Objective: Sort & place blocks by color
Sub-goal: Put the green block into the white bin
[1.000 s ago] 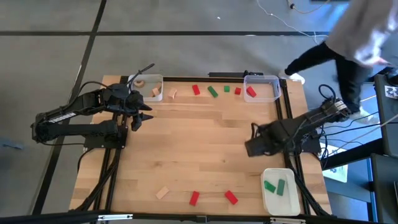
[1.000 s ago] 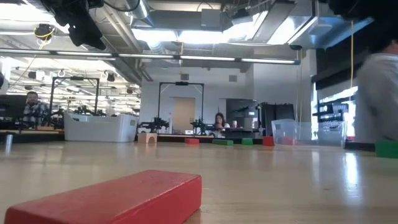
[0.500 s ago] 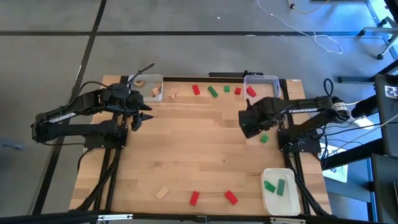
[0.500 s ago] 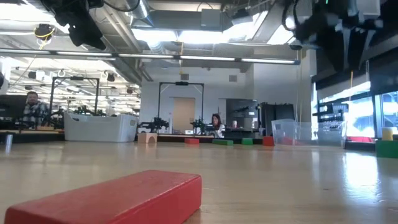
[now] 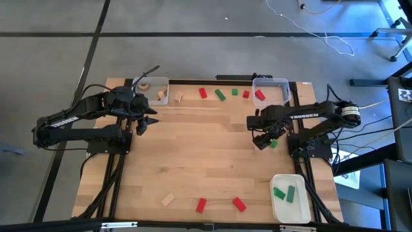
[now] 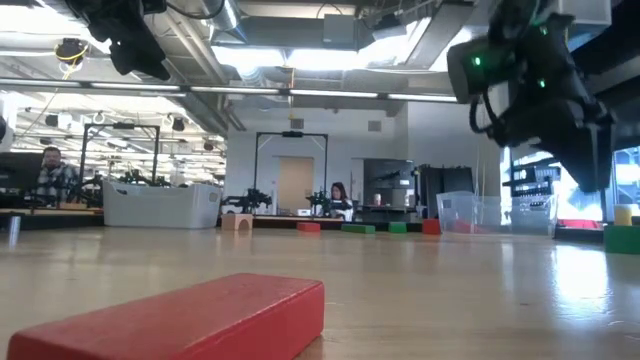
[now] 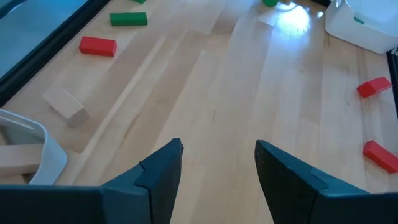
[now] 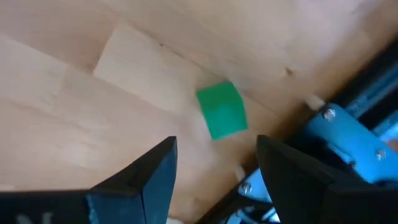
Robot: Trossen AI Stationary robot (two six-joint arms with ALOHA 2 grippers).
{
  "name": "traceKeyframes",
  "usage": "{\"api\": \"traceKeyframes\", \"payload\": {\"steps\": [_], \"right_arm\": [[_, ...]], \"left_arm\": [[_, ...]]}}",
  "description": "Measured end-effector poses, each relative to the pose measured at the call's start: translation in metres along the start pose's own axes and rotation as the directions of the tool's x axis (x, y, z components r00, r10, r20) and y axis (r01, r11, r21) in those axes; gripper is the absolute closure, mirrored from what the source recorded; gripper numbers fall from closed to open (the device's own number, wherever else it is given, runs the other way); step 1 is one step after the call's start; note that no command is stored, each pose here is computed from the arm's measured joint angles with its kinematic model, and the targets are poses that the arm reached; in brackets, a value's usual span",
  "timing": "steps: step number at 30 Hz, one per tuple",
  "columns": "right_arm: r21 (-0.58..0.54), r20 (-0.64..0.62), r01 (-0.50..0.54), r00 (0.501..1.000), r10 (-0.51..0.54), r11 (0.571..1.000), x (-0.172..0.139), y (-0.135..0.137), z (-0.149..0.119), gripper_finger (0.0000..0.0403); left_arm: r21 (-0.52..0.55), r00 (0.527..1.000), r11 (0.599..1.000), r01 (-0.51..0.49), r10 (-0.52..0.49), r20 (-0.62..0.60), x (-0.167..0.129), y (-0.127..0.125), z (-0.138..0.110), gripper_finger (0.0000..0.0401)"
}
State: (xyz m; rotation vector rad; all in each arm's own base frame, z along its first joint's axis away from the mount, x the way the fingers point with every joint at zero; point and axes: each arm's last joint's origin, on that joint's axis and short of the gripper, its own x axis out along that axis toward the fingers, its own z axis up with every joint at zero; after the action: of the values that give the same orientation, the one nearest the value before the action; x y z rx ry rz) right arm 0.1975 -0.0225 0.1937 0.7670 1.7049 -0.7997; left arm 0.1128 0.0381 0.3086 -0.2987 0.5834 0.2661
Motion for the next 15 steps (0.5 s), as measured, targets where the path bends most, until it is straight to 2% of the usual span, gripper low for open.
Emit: {"api": "traceKeyframes", "payload": {"steps": [8,15], "right_arm": [[-0.04,-0.054,0.037,0.998,-0.04,0.998,0.026,-0.01,-0.003,0.0182],[-0.113,-0.042,-0.002,0.999,-0.002,0.994,0.029,-0.008,-0.001,0.0183]], "left_arm": [[0.004,1.0,1.0,-0.009,0.009,0.002,0.0,0.0,0.0,0.0206],[0.001,1.0,1.0,-0.016,0.016,0.003,0.0,0.0,0.0,0.0206]]}}
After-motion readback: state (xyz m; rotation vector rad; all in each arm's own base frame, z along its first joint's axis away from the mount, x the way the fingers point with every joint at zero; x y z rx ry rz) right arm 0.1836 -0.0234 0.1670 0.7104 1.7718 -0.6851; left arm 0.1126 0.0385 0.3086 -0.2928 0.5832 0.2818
